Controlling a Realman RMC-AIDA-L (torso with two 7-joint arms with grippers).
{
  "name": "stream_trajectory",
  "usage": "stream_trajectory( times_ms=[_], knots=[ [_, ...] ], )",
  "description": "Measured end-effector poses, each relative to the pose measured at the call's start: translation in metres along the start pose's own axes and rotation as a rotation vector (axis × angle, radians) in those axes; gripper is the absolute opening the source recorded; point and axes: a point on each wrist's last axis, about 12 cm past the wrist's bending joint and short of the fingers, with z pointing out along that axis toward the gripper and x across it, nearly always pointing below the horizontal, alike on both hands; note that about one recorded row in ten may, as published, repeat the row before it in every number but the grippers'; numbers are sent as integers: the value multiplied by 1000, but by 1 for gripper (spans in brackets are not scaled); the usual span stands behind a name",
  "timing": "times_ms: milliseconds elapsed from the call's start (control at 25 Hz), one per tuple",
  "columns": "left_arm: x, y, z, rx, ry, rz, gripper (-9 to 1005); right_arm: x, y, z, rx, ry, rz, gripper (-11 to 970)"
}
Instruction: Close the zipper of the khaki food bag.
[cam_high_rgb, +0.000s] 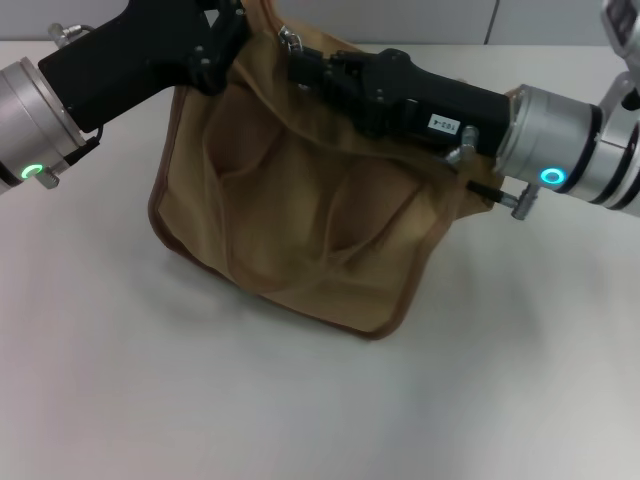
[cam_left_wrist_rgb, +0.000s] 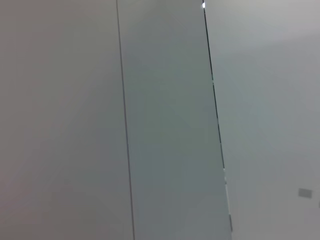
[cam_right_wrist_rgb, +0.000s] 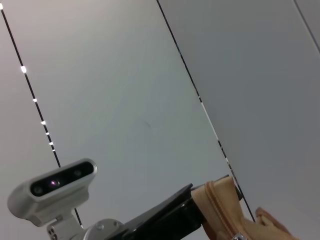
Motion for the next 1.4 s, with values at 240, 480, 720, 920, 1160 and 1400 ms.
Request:
stream_trajectory(
  times_ms=[240,480,720,920,1160,1400],
  knots=[
    [1,2,-6,-26,-5,-9,137,2,1,-10,2,-5,2,2],
    [3,6,-17,-69,0,-16,140,3,1,-22,6,-10,17,2],
    [9,16,-35,-150,5,-41,143,1,0,-44,20,-10,58,1],
    [14,20,-44,-188,11,-49,146,1,0,-70,56,-2,104,1],
    [17,20,-46,-197,16,-51,149,6,3,-90,80,-6,120,1],
    [18,20,-49,-203,18,-54,152,10,9,-111,103,-12,118,1]
  ],
)
